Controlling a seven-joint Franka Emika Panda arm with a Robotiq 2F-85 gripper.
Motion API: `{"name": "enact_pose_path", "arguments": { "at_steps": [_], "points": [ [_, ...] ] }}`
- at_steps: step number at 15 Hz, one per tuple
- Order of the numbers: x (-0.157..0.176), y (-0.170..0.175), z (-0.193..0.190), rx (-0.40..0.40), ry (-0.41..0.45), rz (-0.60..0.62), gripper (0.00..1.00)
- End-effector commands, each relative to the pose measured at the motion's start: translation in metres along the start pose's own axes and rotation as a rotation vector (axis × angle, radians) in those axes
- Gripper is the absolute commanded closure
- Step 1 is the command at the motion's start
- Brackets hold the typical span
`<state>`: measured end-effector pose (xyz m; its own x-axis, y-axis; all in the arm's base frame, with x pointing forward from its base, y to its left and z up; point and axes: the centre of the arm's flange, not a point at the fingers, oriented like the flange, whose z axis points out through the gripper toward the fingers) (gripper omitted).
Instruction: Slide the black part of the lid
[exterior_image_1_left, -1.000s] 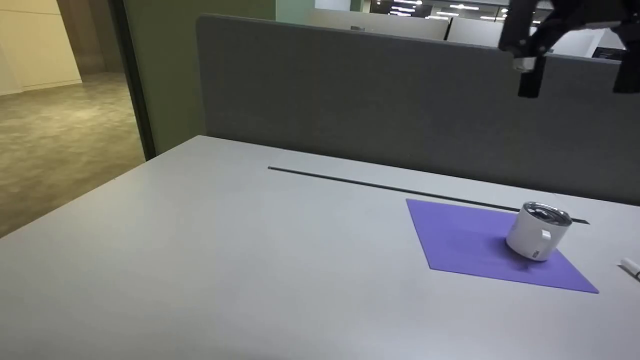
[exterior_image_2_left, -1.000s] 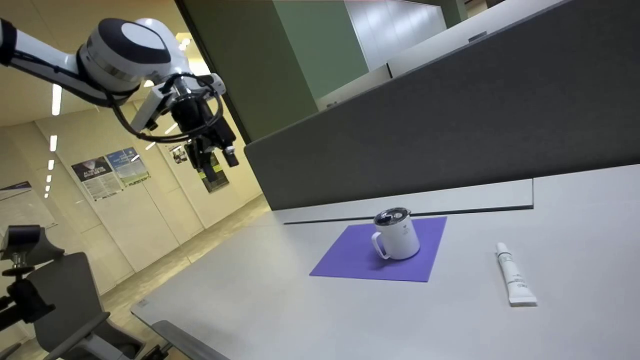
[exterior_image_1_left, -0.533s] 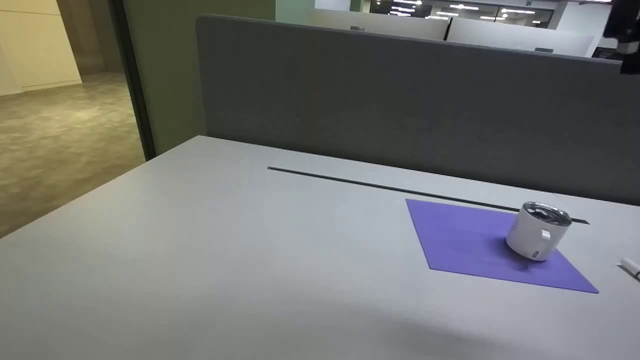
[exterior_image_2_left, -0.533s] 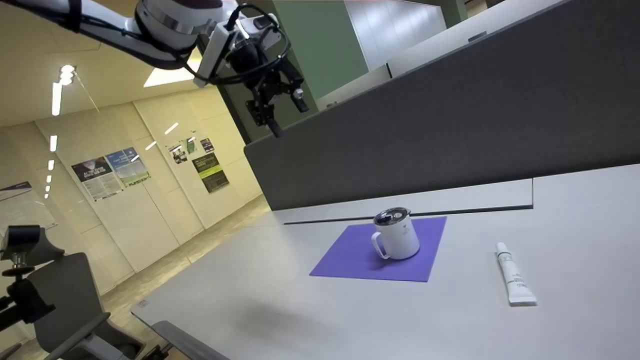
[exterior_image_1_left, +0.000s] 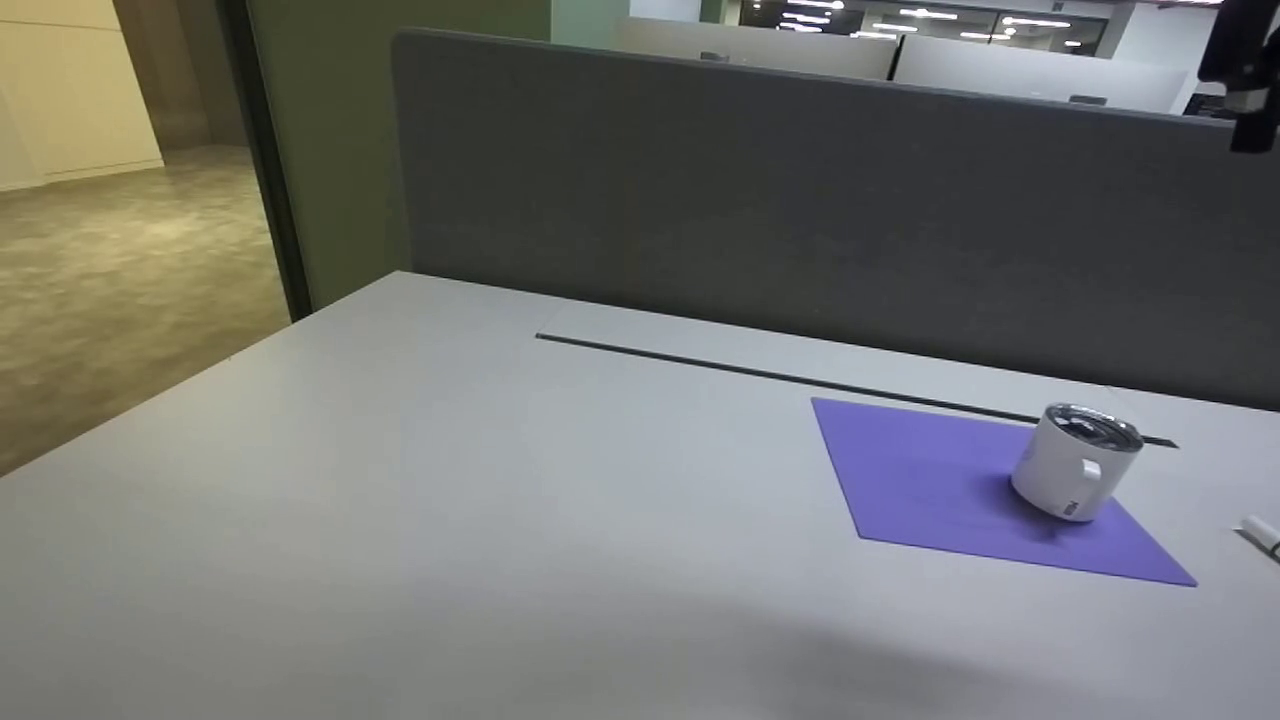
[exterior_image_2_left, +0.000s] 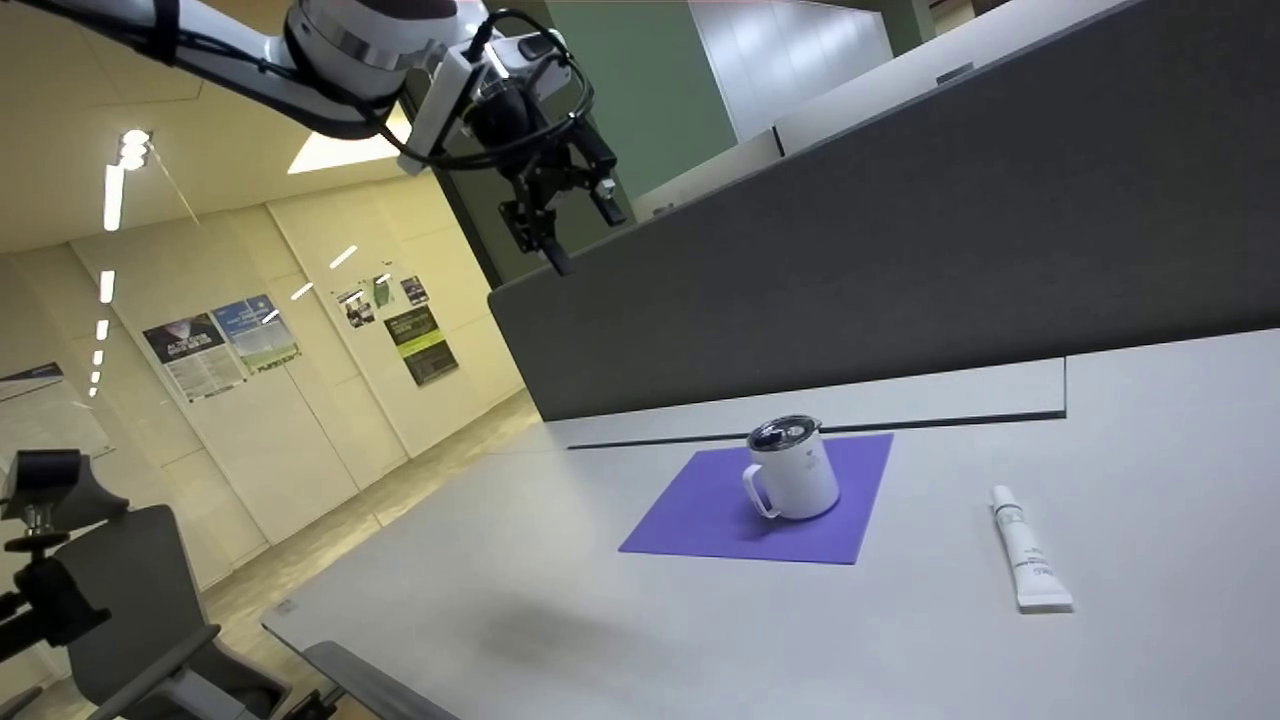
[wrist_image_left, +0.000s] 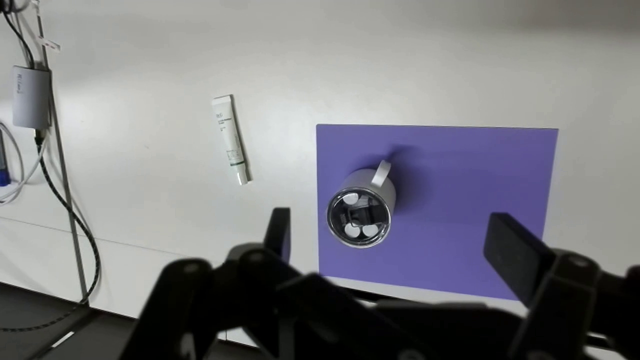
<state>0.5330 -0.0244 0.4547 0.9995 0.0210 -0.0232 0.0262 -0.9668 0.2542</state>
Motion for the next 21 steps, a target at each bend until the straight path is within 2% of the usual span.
{"name": "enact_pose_path", "arguments": {
  "at_steps": [1, 6, 8, 10, 12, 14, 17, 21],
  "points": [
    [0.000, 0.001, 0.000, 0.000, 0.000, 0.001, 0.00],
    [-0.001, 0.001, 0.000, 0.000, 0.000, 0.001, 0.00],
    [0.009, 0.008, 0.004, 0.025, 0.052, -0.040, 0.00],
    [0.032, 0.018, 0.013, 0.017, 0.144, -0.091, 0.00],
    [0.058, 0.024, 0.023, 0.039, 0.196, -0.109, 0.00],
    [0.080, 0.028, 0.043, 0.063, 0.199, -0.126, 0.26],
    [0.101, 0.022, 0.082, 0.092, 0.139, -0.116, 0.47],
    [0.113, 0.009, 0.128, 0.083, 0.095, -0.087, 0.75]
  ]
}}
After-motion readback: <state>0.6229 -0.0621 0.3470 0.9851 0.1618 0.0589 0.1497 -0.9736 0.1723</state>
